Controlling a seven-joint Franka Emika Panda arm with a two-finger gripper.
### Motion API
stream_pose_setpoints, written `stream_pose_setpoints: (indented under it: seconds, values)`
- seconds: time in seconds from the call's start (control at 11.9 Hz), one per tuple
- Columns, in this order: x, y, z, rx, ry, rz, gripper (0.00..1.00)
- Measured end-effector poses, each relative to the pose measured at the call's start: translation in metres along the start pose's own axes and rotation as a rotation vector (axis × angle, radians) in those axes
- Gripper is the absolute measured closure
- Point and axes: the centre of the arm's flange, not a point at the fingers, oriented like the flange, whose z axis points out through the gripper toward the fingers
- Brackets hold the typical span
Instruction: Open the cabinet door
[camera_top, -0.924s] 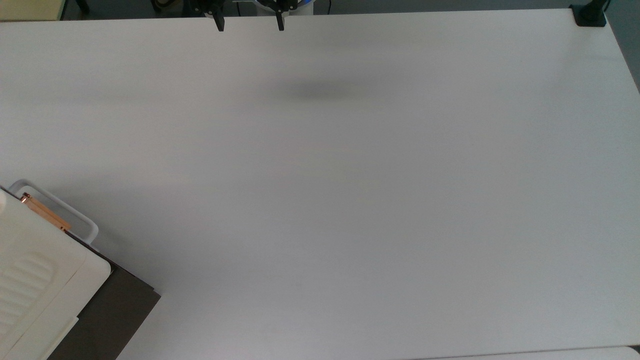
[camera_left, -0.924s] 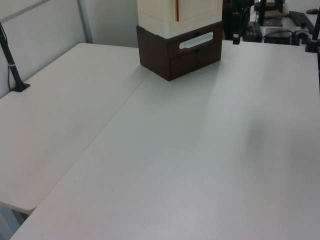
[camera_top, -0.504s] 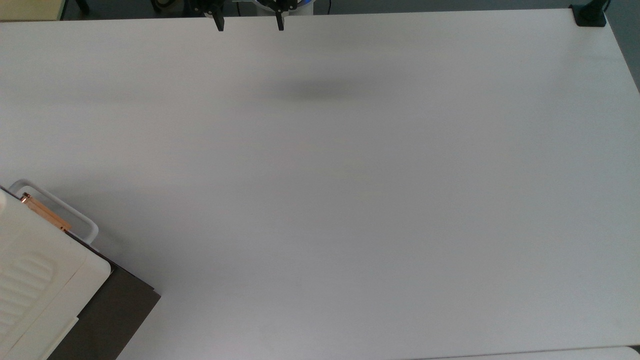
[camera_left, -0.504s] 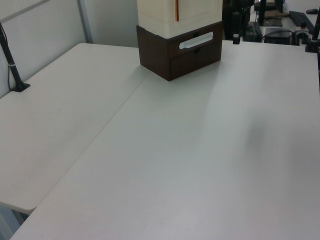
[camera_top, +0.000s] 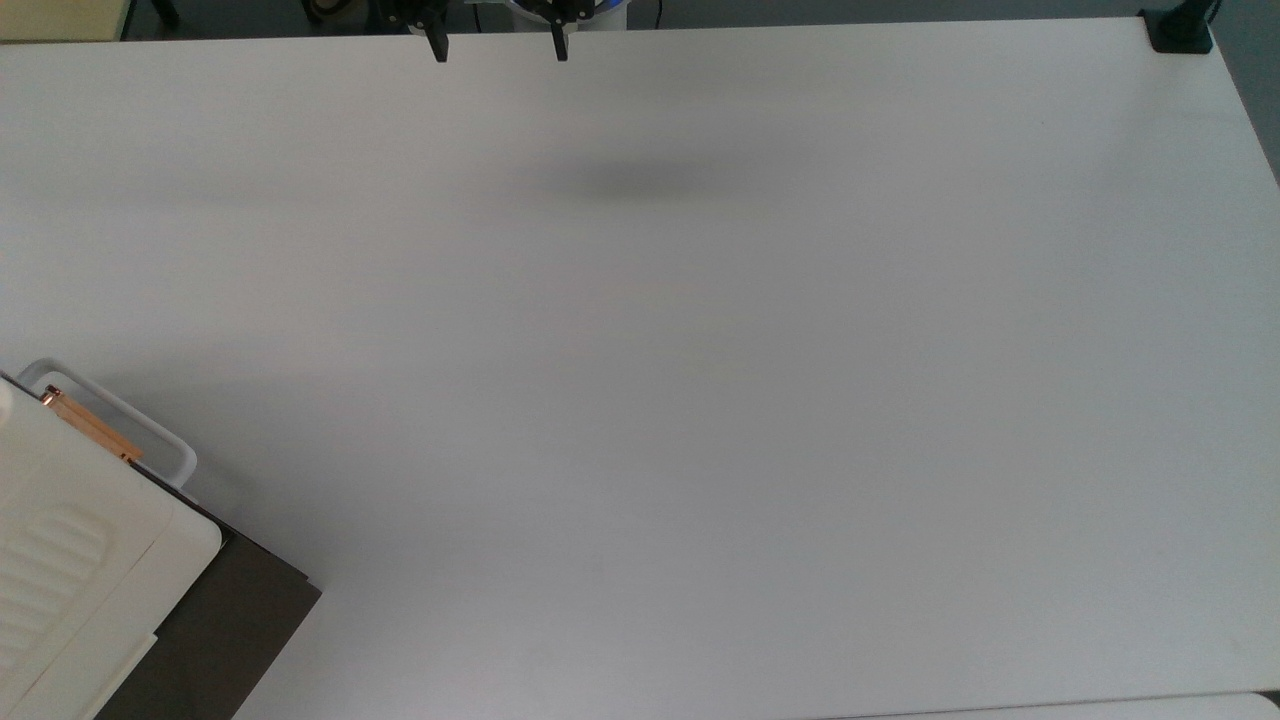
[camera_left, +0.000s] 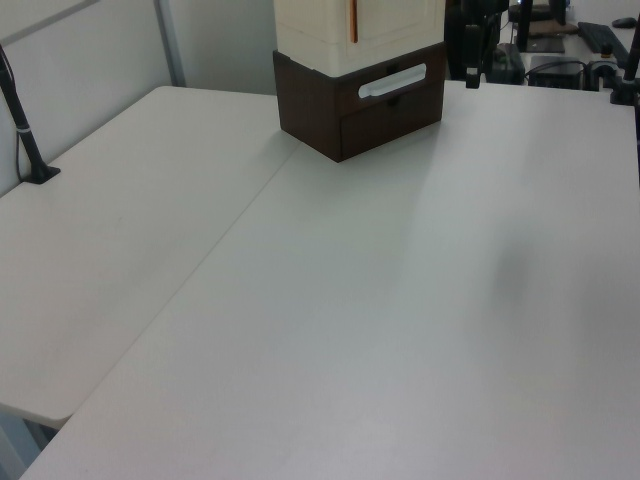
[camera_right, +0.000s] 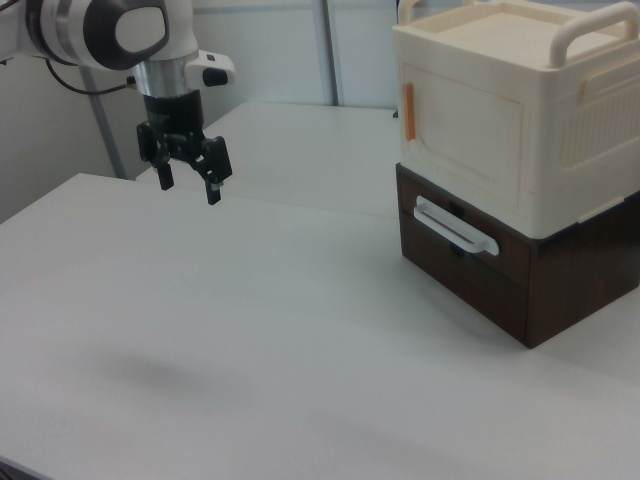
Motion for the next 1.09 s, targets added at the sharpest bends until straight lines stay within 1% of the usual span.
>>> stream_pose_setpoints:
  seconds: [0.34,0.42,0.59,0.67,0.84,0.92,1.01,1.09]
  values:
    - [0.000,0.000,0.000,0.000,0.001,0.000,0.00]
    - [0.001,0.000,-0.002,0.000,0.012,0.000,0.00]
    - [0.007,0.000,-0.006,-0.001,0.065,0.000,0.00]
    - [0.012,0.001,-0.008,-0.002,0.101,0.000,0.00]
    - [0.031,0.003,-0.008,-0.018,0.205,0.001,0.00]
    - [0.042,0.006,-0.007,-0.033,0.270,0.001,0.00]
    - [0.061,0.015,-0.003,-0.055,0.364,0.009,0.00]
    - [0.072,0.025,-0.001,-0.067,0.424,0.020,0.00]
